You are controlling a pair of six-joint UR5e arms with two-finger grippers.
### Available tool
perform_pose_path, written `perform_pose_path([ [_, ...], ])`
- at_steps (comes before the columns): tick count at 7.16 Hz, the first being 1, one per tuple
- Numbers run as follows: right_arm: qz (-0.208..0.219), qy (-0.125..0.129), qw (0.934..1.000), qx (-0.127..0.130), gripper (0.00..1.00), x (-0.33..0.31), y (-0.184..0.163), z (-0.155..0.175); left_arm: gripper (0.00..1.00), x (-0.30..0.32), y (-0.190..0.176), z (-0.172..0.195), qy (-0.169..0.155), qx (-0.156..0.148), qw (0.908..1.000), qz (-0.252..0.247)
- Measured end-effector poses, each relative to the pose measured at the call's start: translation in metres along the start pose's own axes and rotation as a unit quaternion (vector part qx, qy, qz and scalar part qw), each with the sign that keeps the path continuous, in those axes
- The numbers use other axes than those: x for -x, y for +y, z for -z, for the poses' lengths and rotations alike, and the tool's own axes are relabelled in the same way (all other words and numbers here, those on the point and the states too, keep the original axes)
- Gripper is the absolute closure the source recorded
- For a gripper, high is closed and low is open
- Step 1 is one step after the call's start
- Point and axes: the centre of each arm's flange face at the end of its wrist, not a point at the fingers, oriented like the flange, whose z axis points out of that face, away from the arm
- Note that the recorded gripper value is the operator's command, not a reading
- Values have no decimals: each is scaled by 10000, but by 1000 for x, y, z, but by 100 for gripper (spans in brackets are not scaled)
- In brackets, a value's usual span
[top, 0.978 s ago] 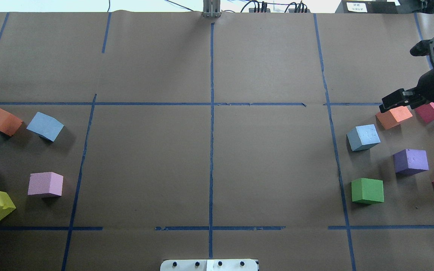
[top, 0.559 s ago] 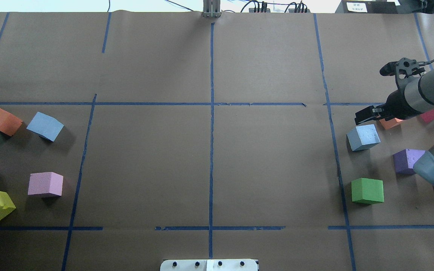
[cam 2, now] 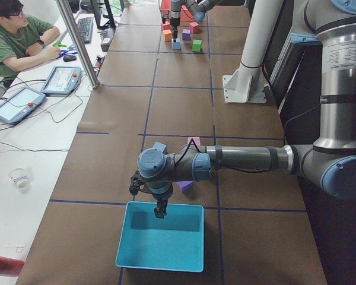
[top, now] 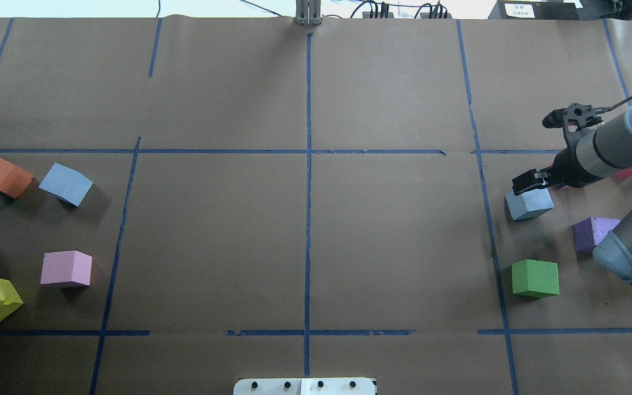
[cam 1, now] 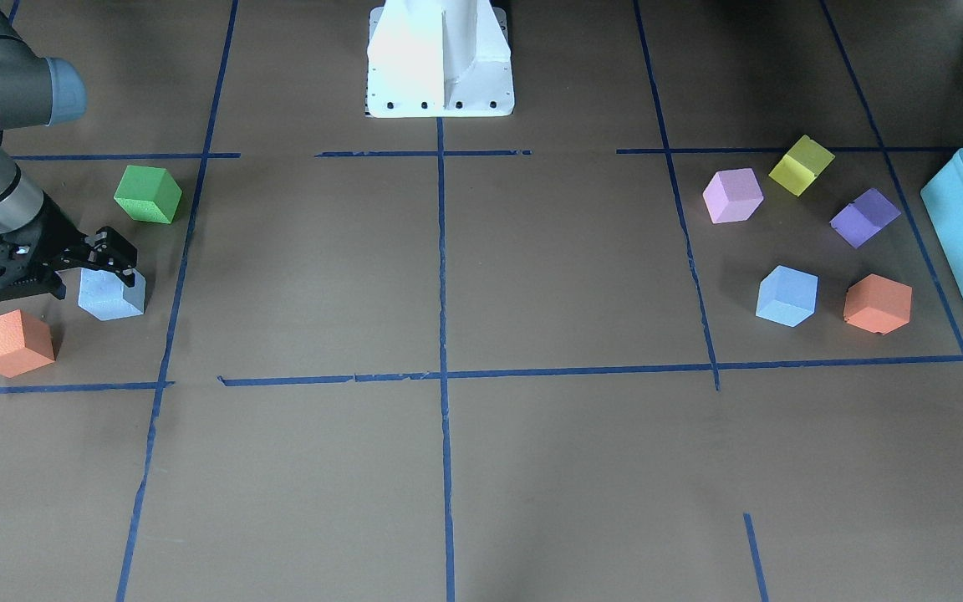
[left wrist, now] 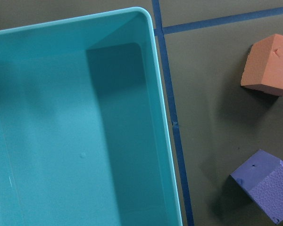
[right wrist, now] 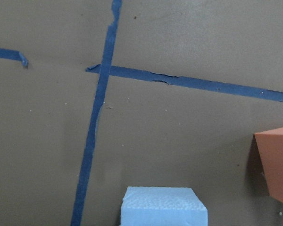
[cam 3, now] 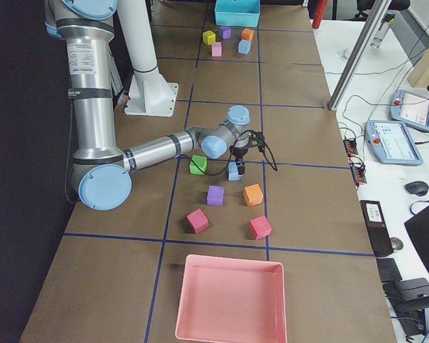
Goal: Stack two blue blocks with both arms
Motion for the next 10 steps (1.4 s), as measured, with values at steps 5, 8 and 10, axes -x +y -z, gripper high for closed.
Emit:
perform_pose_path([
  [5, 84, 202, 9992, 328, 82, 3, 14, -44, 0, 0, 0, 0, 0, -3, 10000, 2],
  [8, 144, 77, 9996, 231, 95, 25, 6, -35, 0, 0, 0, 0, 0, -2, 10000, 1],
  [10, -113, -133, 9998, 64, 96, 99, -34, -12, 0, 0, 0, 1, 1, -7, 10000, -2],
])
